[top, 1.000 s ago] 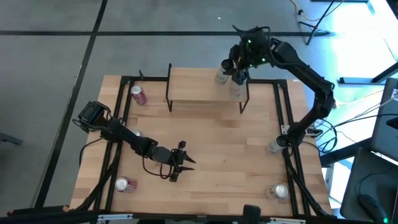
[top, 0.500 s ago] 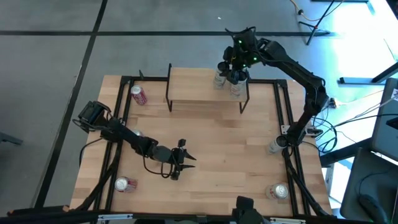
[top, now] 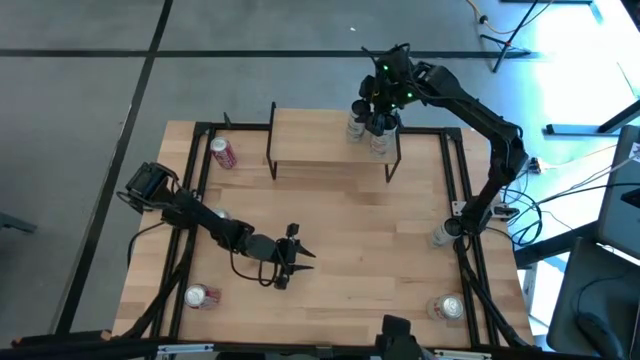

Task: Place canned beverage on shelf
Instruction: Put the white blue soda can on the shelf, then put the white blue soda can on the shelf aligned with the other white blue soda can

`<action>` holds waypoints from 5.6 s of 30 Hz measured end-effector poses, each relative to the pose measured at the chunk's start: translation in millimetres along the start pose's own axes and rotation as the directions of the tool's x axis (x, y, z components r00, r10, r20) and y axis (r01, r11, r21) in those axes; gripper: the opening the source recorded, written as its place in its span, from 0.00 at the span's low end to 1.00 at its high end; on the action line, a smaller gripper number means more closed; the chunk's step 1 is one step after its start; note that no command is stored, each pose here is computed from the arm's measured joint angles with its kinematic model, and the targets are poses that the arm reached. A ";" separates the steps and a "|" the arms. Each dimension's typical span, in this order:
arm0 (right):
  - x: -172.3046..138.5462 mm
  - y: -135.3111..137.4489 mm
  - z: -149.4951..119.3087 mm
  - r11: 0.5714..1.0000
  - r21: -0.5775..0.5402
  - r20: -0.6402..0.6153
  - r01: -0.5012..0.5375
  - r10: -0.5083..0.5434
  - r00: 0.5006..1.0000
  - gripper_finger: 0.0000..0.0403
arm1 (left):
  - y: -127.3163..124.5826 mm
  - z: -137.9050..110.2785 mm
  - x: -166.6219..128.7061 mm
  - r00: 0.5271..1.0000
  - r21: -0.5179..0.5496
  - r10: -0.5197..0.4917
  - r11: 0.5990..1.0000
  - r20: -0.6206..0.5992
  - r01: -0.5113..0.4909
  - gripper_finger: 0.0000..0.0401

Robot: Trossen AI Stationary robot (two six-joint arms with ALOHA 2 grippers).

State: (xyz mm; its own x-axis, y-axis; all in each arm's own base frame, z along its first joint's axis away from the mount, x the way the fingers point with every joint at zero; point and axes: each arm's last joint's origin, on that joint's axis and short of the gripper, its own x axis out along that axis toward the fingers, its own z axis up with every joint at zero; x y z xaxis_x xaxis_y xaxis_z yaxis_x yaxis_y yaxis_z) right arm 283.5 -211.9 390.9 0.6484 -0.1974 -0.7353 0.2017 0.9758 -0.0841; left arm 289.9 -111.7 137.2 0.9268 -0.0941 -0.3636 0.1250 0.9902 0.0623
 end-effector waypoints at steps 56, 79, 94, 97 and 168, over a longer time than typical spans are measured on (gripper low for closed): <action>-107.8 205.2 -131.4 0.935 0.345 -0.370 0.084 0.053 0.928 0.81 | -18.1 6.3 -5.4 0.997 -0.061 -0.030 0.998 0.073 0.035 0.34; -98.1 229.7 -192.1 0.847 0.424 -0.522 0.320 -0.060 0.851 0.81 | -30.9 12.5 -6.9 0.996 -0.078 -0.016 0.997 0.092 0.023 0.34; -80.9 232.6 -212.3 0.832 0.405 -0.633 0.381 -0.046 0.773 0.81 | -28.3 13.1 -6.1 0.995 -0.083 -0.010 0.996 0.096 0.018 0.34; -81.2 233.2 -212.7 0.811 0.433 -0.646 0.393 -0.025 0.763 0.81 | -28.3 13.1 -6.1 0.995 -0.083 -0.010 0.996 0.095 0.018 0.34; 70.0 346.4 -71.9 0.941 -0.195 -0.629 -0.277 0.097 0.771 0.78 | -34.7 12.7 -8.2 0.995 -0.094 -0.032 0.995 0.096 0.041 0.34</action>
State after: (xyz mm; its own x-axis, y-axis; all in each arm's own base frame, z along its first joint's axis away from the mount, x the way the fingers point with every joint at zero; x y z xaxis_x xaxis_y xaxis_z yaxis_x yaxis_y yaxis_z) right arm 346.0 119.1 261.9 0.0574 0.0013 -0.9983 -0.1327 0.9911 -0.0063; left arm 282.4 -146.6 149.9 0.9520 -0.1353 -0.2745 0.1291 0.9908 -0.0408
